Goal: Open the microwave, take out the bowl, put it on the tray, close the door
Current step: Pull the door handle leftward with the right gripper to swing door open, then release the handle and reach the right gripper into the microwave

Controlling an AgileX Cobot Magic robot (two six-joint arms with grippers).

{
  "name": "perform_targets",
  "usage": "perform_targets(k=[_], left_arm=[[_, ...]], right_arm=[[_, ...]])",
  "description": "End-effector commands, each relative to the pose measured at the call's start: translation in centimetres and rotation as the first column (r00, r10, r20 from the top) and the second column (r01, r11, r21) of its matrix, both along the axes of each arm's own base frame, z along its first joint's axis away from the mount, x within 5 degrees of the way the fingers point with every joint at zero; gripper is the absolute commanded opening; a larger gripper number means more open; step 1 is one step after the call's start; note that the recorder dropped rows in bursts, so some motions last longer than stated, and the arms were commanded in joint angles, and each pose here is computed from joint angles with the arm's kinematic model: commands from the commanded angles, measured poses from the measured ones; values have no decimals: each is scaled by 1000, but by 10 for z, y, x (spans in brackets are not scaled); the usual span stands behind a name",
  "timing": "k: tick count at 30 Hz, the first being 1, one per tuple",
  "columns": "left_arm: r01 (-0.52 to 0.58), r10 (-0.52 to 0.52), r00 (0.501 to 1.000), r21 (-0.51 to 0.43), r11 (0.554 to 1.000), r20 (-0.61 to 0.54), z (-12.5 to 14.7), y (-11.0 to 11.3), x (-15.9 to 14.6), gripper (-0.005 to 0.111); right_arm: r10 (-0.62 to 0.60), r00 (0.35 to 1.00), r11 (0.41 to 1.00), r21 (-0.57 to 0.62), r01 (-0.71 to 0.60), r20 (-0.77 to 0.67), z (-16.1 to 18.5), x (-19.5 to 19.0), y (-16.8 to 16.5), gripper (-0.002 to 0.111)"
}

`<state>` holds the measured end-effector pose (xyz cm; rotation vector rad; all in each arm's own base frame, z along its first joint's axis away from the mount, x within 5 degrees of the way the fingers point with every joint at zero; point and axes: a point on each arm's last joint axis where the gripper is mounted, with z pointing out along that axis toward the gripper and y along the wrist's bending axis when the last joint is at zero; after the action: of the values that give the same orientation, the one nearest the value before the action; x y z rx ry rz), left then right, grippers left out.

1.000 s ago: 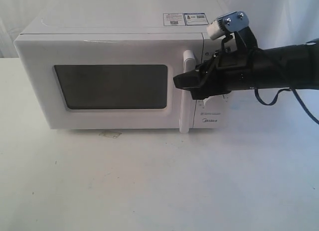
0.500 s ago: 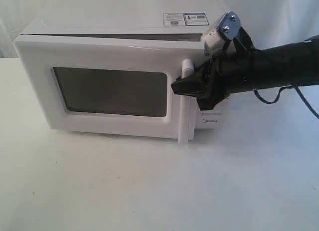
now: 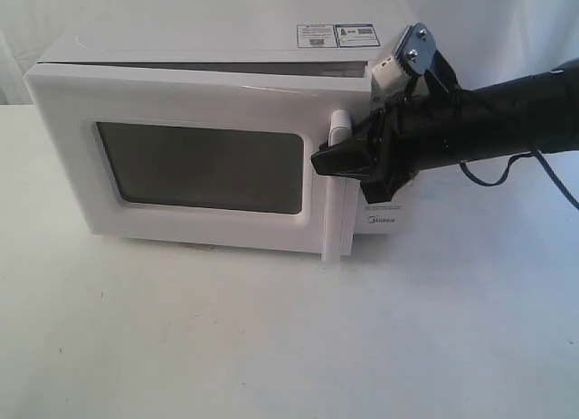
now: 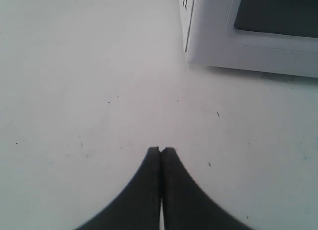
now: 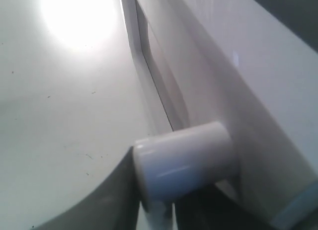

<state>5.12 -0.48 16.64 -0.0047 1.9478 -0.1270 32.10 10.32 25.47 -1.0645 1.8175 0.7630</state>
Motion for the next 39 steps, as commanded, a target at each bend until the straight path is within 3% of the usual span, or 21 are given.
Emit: perform_targets(k=[1,6,8,13,23,39], left_arm=[[0,0,1000,1,1000,-2,-1,0,0,0],[0,0,1000,1,1000,-2,-1,0,0,0],[0,0,1000,1,1000,-2,-1,0,0,0],[0,0,1000,1,1000,-2,-1,0,0,0],[1,-1,1000,4,1000,-2,-1,0,0,0],[1,-1,1000,4,1000,-2,-1,0,0,0]], right_arm=[[65,998,990,123,-65,9,30,-13,12,16],[61,997,993,102,-57,-38,42,-25,9,51],[75,994,990,125,-65,-80,47,-30,10,54],[202,967,971,157,-178,-153,53,-48,13,51],[199,951,973,161,-164,-236,58,-61,16,36],[181,979,977,134,-167,-95,108,-110,8,18]])
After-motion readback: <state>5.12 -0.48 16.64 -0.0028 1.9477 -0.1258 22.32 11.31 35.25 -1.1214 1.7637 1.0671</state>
